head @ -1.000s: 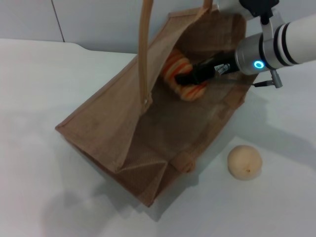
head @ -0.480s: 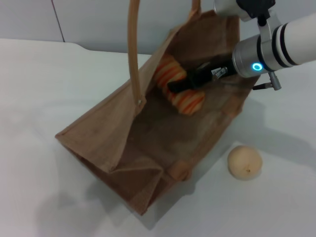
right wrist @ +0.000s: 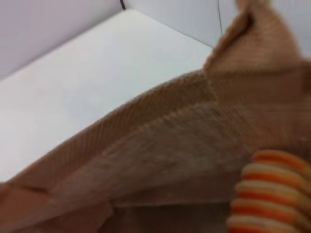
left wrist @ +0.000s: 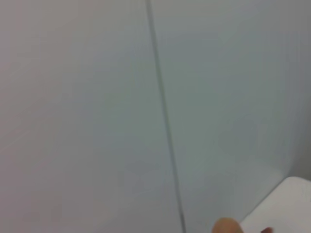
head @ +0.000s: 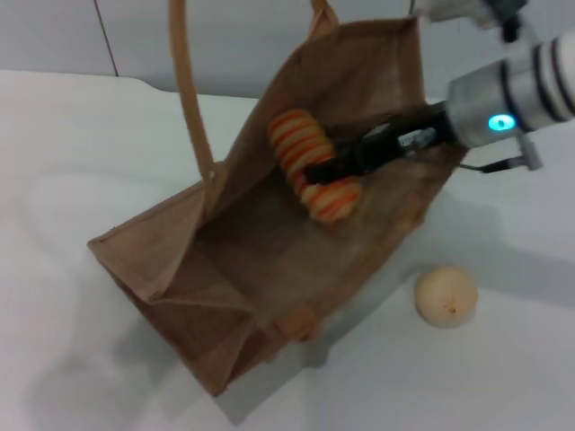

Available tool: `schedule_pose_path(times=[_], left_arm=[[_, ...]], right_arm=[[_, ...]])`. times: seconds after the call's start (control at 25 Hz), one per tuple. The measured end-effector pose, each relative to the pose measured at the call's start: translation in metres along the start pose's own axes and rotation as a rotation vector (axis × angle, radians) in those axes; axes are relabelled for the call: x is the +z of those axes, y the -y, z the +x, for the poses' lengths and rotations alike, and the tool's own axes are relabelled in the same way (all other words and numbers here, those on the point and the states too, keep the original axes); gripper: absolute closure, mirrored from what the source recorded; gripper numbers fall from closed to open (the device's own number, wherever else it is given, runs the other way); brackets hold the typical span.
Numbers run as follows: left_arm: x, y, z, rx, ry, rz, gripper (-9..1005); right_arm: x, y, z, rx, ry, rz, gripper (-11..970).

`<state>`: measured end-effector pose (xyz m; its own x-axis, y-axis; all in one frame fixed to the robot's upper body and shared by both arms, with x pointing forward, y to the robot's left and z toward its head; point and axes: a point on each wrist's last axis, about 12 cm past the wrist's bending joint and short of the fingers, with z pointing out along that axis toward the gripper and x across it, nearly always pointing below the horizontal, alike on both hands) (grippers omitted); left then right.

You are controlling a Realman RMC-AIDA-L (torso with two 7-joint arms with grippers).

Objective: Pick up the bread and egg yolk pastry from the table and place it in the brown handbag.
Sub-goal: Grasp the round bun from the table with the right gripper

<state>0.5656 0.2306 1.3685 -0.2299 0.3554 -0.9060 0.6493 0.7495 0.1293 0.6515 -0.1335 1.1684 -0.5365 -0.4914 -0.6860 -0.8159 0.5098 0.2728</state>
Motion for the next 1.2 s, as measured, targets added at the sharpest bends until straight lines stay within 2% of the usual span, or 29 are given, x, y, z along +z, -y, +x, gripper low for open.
schedule_pose_path(times=[0.12,0.36,0.68,1.0,1.2], left_arm=[[-0.001,-0.005,0.004,-0.005,-0.018,-0.041,879],[-0.002,-0.015,0.011,-0.023,-0.034,-0.111,881],[-0.001,-0.024,0.017,-0.048,-0.045,-0.149,882],[-0.001,-0.024,0.016,-0.044,-0.044,-0.153,882],[-0.001,-0.024,0.016,-0.043,-0.046,-0.152,882]], right_arm=[[-0.017,0.004,0.006,0.013,0.016,-0.012,175],[-0.045,0.014,0.026,0.047,-0.052,0.062,177],[-0.055,0.012,0.047,0.066,-0.140,0.043,179],[-0.059,0.015,0.060,0.053,-0.321,0.104,182],[-0.056,0.012,0.064,0.072,-0.352,0.078,187]])
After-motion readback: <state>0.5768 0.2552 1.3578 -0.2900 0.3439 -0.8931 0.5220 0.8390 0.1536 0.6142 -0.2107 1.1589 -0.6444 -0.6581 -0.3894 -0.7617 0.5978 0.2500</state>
